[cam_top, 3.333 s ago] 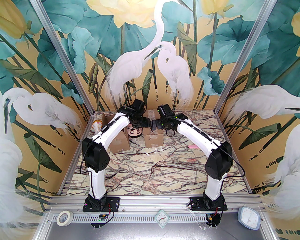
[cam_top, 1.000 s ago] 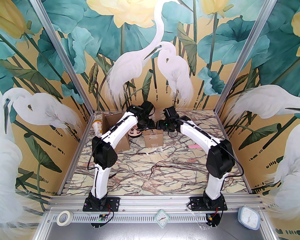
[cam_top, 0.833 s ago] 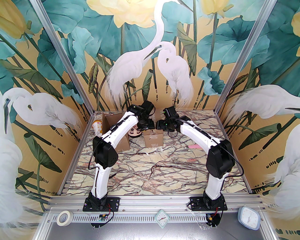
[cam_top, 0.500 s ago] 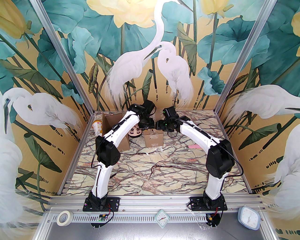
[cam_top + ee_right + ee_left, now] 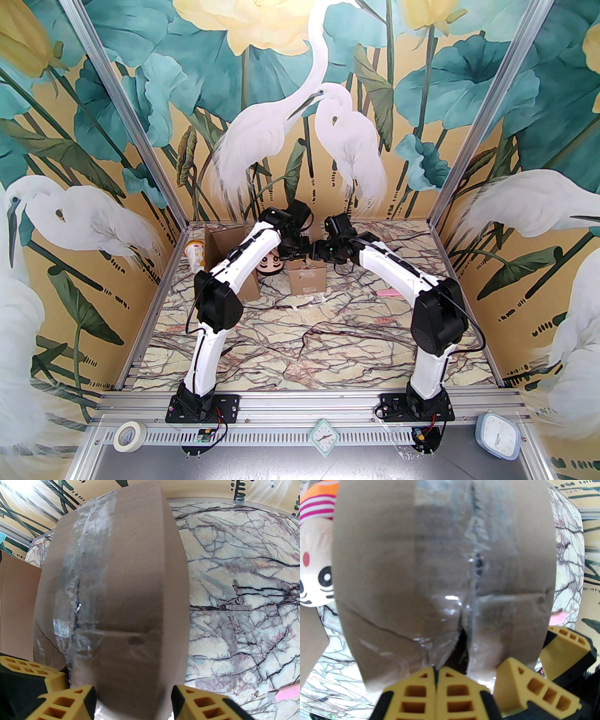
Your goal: Unpack the express box
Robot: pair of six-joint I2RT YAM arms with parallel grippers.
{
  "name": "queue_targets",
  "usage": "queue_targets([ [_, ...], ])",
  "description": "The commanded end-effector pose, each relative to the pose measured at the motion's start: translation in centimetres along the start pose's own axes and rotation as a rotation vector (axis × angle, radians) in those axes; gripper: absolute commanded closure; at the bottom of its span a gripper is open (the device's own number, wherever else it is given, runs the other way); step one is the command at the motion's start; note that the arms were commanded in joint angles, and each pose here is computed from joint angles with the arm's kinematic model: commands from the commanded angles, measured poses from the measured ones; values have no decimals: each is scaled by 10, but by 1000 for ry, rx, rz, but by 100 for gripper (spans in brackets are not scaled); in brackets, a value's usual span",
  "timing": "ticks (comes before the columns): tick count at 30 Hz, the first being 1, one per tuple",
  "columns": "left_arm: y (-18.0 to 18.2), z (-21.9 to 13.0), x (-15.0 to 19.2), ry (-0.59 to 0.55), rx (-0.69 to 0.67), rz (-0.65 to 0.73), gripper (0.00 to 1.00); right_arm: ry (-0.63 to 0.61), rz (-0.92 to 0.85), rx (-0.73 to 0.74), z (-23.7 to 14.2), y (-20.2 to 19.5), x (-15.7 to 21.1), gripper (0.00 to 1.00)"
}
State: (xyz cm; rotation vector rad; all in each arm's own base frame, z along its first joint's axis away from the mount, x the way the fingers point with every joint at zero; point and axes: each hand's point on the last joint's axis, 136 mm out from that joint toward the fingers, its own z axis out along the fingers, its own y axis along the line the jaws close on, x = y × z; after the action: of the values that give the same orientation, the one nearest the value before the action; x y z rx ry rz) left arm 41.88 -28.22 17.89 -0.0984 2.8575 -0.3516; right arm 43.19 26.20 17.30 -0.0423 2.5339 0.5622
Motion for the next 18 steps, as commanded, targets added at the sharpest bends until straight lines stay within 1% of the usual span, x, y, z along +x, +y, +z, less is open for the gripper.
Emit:
queue_targets([
  [1,-8,-7,-3,-16,32,39,100,46,7,16,14,-6,13,39],
  [6,-19,-46,-11,-110,129,95,100,71,9,52,19,-14,20,39],
  [9,-16,-63,-10,-132,171,105,100,79,13,76,20,-20,21,39],
  [16,-5,-88,-4,-182,224,134,100,87,6,113,19,-25,21,39],
  [18,-5,-93,-1,-197,249,162,100,82,-2,121,17,-25,18,39],
])
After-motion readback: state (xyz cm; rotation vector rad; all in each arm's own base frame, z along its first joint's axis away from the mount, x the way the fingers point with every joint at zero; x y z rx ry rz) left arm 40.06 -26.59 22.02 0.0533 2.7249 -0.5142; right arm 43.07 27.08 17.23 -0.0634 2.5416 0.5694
